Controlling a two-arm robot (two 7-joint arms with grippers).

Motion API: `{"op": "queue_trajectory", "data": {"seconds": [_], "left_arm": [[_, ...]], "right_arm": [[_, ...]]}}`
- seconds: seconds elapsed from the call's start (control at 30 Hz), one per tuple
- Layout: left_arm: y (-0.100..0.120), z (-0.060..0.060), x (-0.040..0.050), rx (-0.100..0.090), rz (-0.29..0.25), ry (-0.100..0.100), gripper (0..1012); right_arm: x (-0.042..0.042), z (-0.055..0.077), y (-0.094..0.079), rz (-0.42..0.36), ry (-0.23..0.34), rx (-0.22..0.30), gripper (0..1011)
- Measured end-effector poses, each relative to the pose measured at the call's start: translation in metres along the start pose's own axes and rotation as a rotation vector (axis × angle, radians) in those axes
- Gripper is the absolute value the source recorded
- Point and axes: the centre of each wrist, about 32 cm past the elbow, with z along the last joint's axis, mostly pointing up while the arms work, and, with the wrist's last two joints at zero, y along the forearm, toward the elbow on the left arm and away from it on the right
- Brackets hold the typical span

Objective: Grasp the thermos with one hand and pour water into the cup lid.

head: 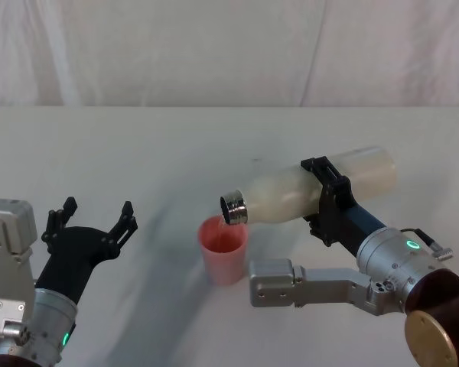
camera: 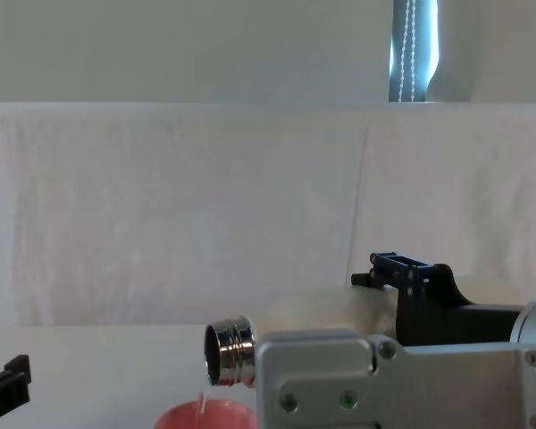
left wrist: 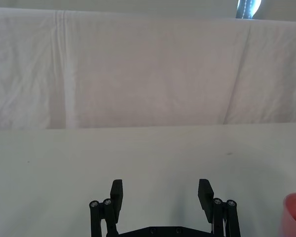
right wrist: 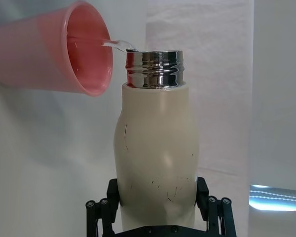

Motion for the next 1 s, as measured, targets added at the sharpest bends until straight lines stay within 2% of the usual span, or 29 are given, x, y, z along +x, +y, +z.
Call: {"op": "queue_trajectory", "data": {"seconds": [1.0], "left_arm": [[0.0000, 0.0000, 0.0000, 0.000, 0.000, 0.000, 1001]], "right_arm": [[0.0026, -0.0001, 0.0013, -0.002, -0.005, 0.000, 952]]}}
